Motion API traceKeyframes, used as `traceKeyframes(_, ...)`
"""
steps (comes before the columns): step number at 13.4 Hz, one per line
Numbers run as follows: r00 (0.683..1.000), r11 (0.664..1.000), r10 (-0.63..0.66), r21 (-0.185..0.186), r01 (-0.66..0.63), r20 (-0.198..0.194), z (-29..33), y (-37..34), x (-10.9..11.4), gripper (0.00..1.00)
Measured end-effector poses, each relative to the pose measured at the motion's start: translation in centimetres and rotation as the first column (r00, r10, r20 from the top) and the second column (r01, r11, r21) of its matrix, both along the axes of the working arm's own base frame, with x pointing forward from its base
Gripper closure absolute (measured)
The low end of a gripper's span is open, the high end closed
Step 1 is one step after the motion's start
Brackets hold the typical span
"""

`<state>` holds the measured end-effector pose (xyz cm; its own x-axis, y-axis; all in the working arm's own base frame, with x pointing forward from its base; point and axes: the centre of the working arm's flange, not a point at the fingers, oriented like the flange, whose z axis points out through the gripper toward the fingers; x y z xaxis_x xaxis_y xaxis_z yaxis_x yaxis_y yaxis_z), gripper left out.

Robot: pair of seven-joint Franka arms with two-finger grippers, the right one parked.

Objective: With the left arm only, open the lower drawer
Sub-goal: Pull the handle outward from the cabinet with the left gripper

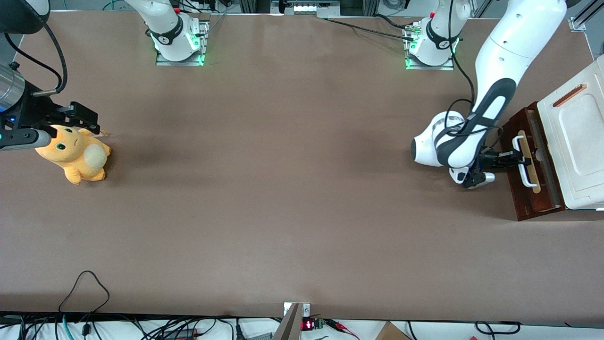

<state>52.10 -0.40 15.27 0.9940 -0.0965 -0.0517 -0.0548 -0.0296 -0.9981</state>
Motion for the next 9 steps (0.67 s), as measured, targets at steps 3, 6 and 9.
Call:
traceKeyframes(3, 0.999, 0.999, -0.051, 0.013, 0.051, -0.005, 0.0, -3.5, -0.5, 0.82)
traceKeyframes(6, 0.993, 0.993, -0.114, -0.014, 0.114, -0.005, 0.3, -8.6, -1.2, 0.82)
traceKeyframes(9, 0.987, 0.987, -0.158, -0.036, 0.158, -0.002, 0.9, -13.1, -2.2, 0.82)
